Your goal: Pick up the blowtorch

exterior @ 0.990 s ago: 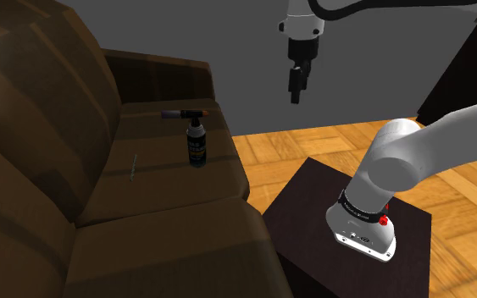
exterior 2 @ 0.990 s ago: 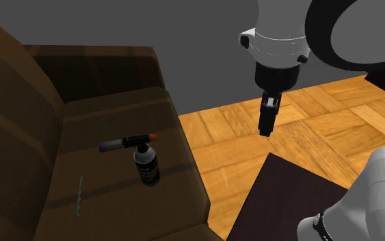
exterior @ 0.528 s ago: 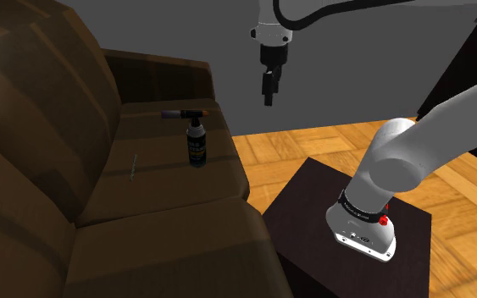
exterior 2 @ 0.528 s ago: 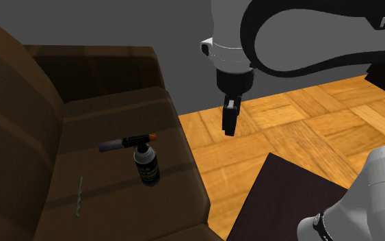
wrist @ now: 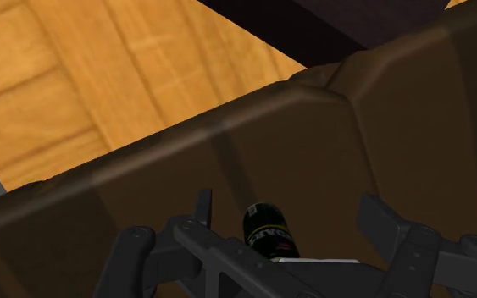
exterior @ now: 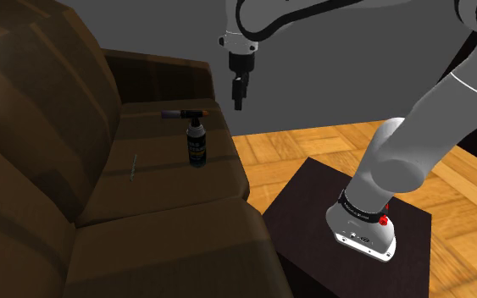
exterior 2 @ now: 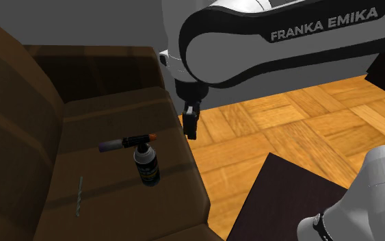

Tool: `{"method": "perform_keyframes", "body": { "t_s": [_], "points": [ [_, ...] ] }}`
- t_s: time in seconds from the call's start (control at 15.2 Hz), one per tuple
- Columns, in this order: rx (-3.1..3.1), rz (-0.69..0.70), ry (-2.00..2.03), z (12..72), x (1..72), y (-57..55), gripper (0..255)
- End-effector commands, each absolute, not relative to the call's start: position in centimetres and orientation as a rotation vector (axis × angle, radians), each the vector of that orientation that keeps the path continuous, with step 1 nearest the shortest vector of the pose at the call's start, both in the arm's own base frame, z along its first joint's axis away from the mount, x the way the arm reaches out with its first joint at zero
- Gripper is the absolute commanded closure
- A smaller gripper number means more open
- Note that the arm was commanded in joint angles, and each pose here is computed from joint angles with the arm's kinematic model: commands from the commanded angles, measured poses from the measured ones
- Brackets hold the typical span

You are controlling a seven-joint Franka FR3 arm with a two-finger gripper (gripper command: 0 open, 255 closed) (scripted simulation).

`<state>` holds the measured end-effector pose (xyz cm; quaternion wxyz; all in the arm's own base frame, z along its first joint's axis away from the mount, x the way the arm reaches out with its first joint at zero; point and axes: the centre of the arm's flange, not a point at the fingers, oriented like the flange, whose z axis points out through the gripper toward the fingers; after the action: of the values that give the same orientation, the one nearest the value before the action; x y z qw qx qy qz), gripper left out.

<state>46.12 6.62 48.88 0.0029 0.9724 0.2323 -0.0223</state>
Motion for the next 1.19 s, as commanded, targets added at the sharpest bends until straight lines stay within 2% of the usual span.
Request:
{"method": "perform_keyframes", "body": {
  "t_s": [0.0,0.53,1.12],
  "points": [
    [3.047,-0.048,0.79,48.4,48.4,8.0,0],
    [3.027,0.033,1.029,46.3,56.0,13.4,0],
    [3.026,0.035,1.036,42.2,56.3,13.6,0]
  ]
}}
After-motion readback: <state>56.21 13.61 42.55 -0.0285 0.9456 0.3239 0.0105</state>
